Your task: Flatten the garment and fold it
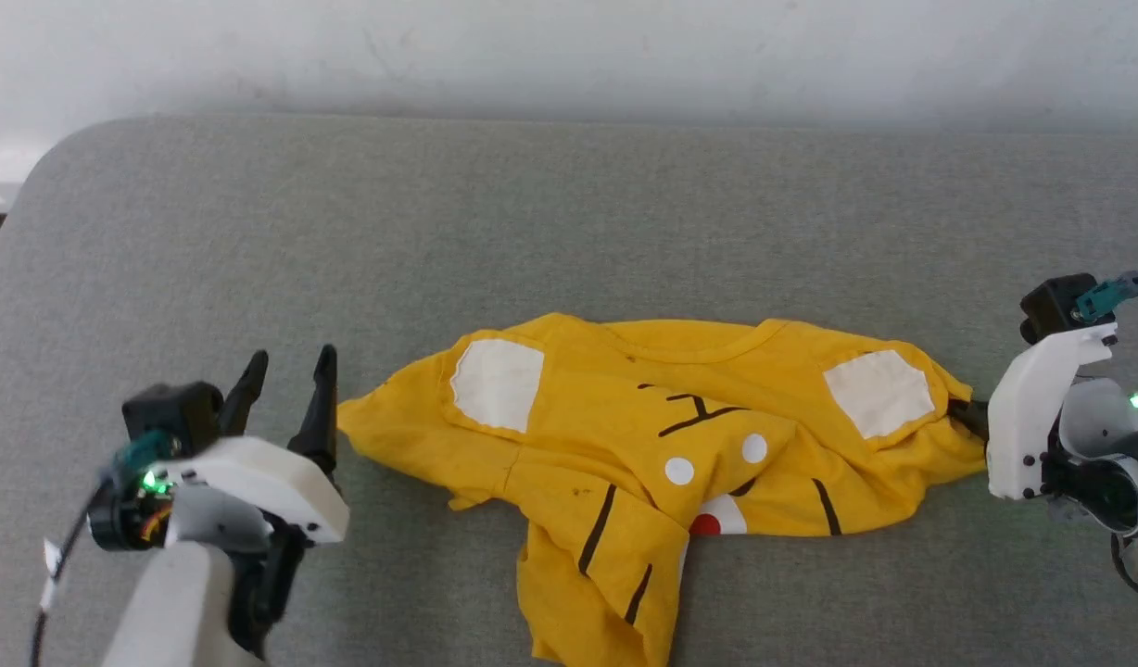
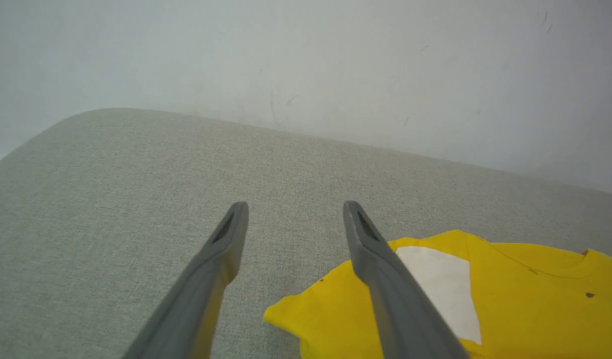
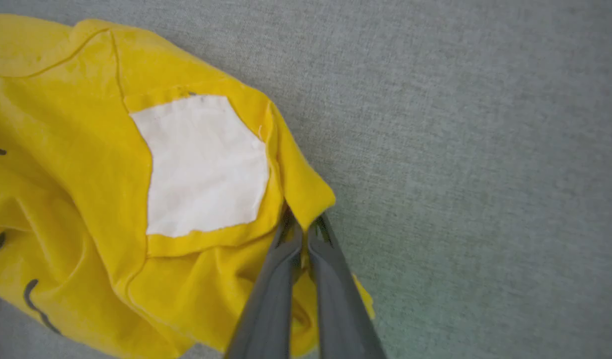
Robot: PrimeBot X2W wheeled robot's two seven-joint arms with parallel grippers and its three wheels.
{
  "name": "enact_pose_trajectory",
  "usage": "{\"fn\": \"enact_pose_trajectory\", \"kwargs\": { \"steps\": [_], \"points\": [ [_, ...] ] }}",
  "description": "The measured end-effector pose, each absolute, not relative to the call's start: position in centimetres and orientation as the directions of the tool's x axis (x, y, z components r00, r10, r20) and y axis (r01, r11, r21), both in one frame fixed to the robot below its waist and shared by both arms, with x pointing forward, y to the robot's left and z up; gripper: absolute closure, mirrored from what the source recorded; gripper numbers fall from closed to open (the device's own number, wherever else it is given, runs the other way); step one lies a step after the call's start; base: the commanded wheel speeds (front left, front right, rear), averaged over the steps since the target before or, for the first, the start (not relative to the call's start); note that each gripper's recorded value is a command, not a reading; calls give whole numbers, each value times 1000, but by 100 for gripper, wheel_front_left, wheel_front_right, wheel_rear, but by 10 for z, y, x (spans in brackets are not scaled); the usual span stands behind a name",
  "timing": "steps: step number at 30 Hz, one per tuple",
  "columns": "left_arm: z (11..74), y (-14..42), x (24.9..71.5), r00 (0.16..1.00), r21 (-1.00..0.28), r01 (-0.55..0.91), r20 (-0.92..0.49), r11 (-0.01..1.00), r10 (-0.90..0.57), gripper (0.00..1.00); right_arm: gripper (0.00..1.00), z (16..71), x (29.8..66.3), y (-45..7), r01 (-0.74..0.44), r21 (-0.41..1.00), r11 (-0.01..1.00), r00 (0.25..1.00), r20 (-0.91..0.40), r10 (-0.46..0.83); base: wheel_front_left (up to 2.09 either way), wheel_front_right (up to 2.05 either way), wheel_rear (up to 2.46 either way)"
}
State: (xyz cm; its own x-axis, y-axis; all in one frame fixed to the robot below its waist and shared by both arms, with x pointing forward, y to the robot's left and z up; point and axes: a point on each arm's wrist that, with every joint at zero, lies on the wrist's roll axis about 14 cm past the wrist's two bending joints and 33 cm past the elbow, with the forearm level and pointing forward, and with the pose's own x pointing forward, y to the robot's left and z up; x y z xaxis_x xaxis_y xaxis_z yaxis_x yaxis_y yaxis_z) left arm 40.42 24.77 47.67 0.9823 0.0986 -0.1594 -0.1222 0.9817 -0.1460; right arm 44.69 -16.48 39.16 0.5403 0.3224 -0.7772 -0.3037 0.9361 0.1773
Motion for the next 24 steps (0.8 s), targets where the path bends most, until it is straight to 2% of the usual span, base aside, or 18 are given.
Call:
{"fn": "enact_pose_trajectory", "kwargs": {
  "steps": [3,7,11,16,17,18,19,20,24],
  "points": [
    [455,247,407,941,-135,-73,-337,988,24,0,100,400,446,-171,-295,170,940,568,-760,315,0,0,0],
    [425,234,405,835,-134,-2,-546,991,-72,0,100,403,442,-177,-288,165,943,578,-755,308,0,0,0],
    [396,227,398,706,-131,26,-699,991,-111,0,100,398,438,-176,-289,174,942,567,-762,314,0,0,0],
    [382,219,397,556,-95,100,-820,990,-134,0,100,392,433,-178,-276,187,943,557,-768,315,0,0,0],
    [381,217,397,532,-93,111,-835,989,-138,24,100,392,433,-179,-274,187,943,558,-768,314,0,0,0],
    [382,215,397,513,-95,120,-846,988,-143,56,100,392,433,-179,-273,187,944,562,-765,314,0,0,0],
    [382,214,397,499,-92,131,-854,987,-146,80,100,394,433,-179,-273,187,944,570,-758,316,0,0,0],
    [383,211,396,488,-94,142,-859,985,-152,100,100,397,434,-179,-275,185,944,582,-749,316,0,0,0],
    [392,194,396,493,-102,204,-848,974,-192,100,100,414,440,-178,-295,168,941,637,-699,325,0,0,0]
  ]
}}
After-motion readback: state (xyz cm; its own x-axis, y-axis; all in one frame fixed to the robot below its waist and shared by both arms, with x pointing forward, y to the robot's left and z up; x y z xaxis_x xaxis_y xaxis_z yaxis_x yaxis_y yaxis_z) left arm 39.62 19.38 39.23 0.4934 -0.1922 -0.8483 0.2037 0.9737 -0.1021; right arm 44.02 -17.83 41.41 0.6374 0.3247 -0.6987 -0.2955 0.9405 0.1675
